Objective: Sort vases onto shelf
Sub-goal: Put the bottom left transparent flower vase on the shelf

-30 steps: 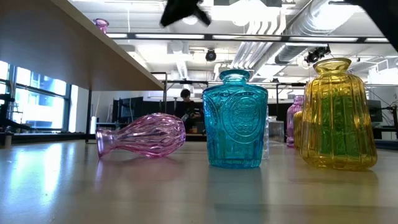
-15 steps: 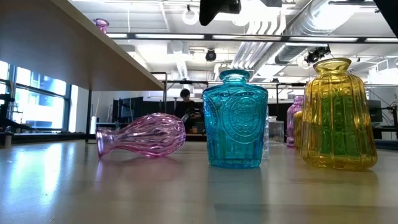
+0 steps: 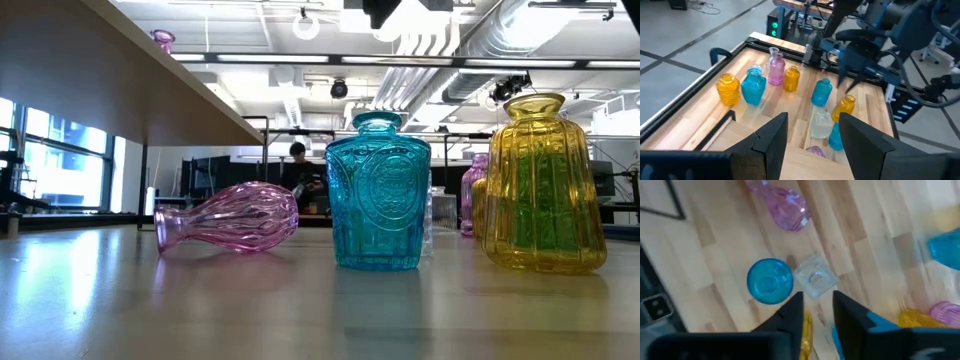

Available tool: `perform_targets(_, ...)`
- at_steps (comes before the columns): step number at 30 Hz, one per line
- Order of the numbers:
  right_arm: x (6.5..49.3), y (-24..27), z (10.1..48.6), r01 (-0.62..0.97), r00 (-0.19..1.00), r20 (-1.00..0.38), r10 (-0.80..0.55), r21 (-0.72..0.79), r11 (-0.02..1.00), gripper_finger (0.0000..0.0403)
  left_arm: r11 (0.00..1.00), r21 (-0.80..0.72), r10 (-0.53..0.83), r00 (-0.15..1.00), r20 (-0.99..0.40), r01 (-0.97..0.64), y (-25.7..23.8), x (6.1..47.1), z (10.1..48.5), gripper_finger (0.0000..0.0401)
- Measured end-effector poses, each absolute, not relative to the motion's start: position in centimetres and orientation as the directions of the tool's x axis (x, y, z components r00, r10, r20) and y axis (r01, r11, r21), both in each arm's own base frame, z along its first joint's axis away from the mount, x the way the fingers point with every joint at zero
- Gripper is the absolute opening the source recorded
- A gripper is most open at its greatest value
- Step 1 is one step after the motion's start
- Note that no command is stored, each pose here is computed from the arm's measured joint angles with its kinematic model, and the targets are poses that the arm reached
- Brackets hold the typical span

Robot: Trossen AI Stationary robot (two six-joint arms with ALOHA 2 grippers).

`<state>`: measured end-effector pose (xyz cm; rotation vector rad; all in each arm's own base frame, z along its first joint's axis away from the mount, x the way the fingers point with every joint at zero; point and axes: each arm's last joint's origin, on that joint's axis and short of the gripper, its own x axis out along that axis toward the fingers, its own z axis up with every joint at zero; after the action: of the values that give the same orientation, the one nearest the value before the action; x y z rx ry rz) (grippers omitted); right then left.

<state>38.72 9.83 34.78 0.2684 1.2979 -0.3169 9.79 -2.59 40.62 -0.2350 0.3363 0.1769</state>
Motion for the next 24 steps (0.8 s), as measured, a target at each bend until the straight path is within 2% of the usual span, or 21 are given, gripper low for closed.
perform_targets(6,38.2,9.3,32.8,0.421,0.164,-0.968,-0.190,-0.105,0.901,0.0152,0.963,-0.214,0.082,0.935,-0.344,-0.163,-2.8,9.5,40.7,0.0170)
perform_targets(11,35.1,8.1,31.9,0.446,0.086,-0.970,-0.228,-0.168,0.879,0.0156,0.963,-0.229,0.058,0.939,-0.338,-0.142,-3.0,9.2,40.7,0.0170)
perform_targets(15,30.2,6.0,33.2,0.574,0.142,-0.947,-0.288,-0.158,0.803,0.0153,0.964,-0.230,0.048,0.940,-0.337,-0.131,-3.1,9.2,40.7,0.0170)
perform_targets(20,22.7,3.8,34.0,0.743,0.328,-0.897,-0.295,0.052,0.667,0.0151,0.962,-0.220,0.085,0.940,-0.330,-0.164,-3.0,9.2,40.8,0.0170)
perform_targets(24,18.8,3.0,32.9,0.775,0.468,-0.854,-0.226,0.275,0.568,0.0151,0.956,-0.232,0.100,0.940,-0.326,-0.182,-3.0,9.2,40.8,0.0170)
